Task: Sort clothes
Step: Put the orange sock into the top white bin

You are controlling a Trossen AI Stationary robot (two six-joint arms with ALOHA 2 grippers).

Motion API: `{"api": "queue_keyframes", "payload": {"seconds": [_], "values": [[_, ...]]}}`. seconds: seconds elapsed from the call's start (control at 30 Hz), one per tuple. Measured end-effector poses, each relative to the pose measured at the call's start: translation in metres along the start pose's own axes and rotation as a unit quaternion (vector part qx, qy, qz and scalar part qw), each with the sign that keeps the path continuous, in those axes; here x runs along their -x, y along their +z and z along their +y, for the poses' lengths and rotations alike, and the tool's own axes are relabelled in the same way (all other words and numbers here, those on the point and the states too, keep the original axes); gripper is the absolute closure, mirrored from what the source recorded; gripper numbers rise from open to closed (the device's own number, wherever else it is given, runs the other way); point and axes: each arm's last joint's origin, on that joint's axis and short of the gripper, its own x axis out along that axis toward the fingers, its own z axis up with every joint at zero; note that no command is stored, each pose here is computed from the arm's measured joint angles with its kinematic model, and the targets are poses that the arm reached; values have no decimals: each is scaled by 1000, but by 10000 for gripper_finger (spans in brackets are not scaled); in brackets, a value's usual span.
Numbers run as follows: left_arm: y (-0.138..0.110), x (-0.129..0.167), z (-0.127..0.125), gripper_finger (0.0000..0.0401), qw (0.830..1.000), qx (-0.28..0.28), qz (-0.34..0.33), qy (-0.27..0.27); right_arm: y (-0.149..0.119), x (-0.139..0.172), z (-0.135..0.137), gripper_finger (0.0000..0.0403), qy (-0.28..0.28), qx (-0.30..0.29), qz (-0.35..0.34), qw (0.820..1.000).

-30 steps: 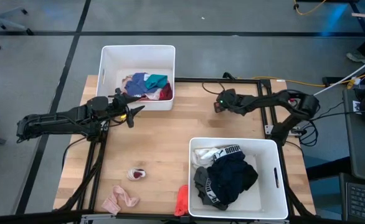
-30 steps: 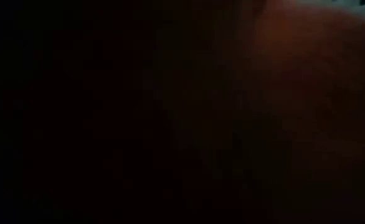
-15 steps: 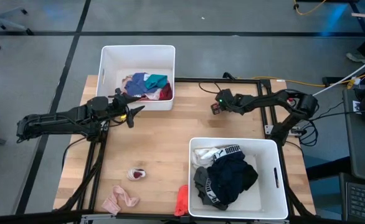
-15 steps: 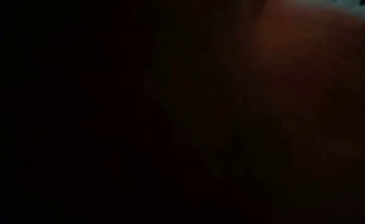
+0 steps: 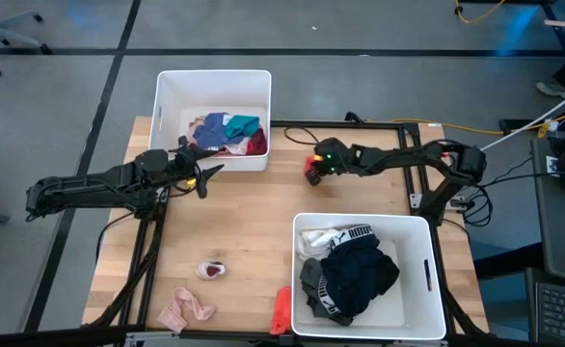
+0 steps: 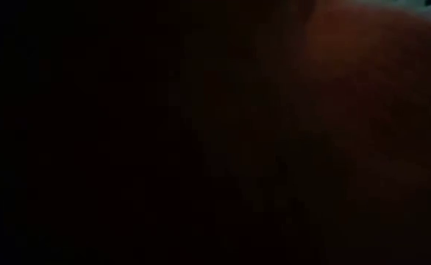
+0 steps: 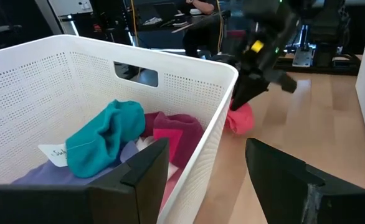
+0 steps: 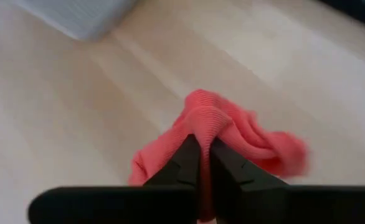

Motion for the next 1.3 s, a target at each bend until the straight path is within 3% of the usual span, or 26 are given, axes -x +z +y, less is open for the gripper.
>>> {"api": "queue_keyframes", "payload": {"seconds": [0.4, 0.73, 0.93, 1.17, 1.3], "values": [[-1, 0, 0, 199, 1000, 8, 7, 0, 57, 28, 58, 383, 121, 101, -85, 984], [-1, 0, 0, 199, 1000, 11, 7, 0, 94, 62, 98, 381, 265, 188, -139, 935], [-1, 0, 0, 199, 1000, 11, 7, 0, 116, 76, 106, 377, 241, 193, -217, 926], [-1, 0, 0, 199, 1000, 11, 7, 0, 134, 80, 110, 375, 192, 217, -345, 892], [-1, 0, 0, 199, 1000, 11, 7, 0, 141, 72, 110, 375, 159, 224, -379, 884]]}}
